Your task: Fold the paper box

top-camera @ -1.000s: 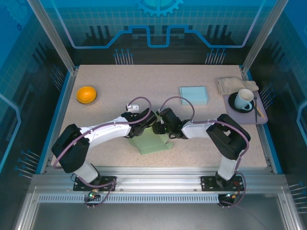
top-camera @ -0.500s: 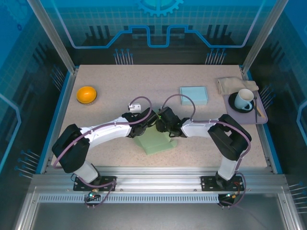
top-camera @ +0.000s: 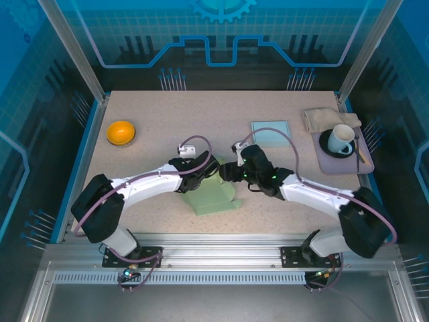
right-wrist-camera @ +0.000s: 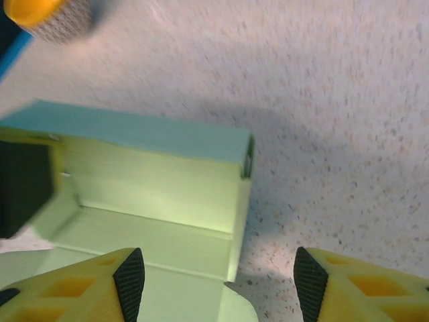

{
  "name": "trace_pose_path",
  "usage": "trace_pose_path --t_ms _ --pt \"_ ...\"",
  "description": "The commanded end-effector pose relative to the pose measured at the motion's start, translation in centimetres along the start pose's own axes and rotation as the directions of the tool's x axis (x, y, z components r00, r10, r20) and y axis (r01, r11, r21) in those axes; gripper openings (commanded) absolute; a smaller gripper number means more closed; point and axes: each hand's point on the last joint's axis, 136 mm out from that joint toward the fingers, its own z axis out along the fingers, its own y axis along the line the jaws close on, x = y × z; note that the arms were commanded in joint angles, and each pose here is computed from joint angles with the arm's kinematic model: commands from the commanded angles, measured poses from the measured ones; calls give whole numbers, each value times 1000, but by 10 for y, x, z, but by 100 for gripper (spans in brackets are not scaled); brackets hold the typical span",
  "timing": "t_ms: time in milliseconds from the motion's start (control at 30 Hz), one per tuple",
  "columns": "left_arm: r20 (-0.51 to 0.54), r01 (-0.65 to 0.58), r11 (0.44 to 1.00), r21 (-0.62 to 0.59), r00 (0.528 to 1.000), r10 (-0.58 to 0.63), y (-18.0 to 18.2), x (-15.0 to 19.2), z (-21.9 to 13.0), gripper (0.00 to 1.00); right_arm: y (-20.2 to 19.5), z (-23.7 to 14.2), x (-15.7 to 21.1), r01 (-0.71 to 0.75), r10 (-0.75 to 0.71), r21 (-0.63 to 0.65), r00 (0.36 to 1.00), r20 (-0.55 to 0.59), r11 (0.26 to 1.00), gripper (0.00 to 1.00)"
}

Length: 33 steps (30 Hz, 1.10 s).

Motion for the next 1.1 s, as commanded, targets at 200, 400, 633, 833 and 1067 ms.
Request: trace_pose_path --t_ms 200,400,633,833,1067 --pt "315 55 903 425 927 -204 -46 -52 -31 11 -45 -54 -32 -70 69 91 998 13 993 61" --pt "402 -43 892 450 902 -160 -74 -61 -22 9 -59 -50 -51 -152 156 93 987 -39 984 61" --pt "456 -106 899 426 883 -113 -103 -60 2 7 -59 -32 -62 -193 196 69 979 -48 979 61" --pt "481 -150 896 419 873 -78 -108 -48 6 6 -80 -21 -43 -228 239 112 966 -100 967 60" --pt "488 -208 900 384 873 -7 -112 -34 19 6 -88 -3 -6 -267 280 105 949 -145 958 60"
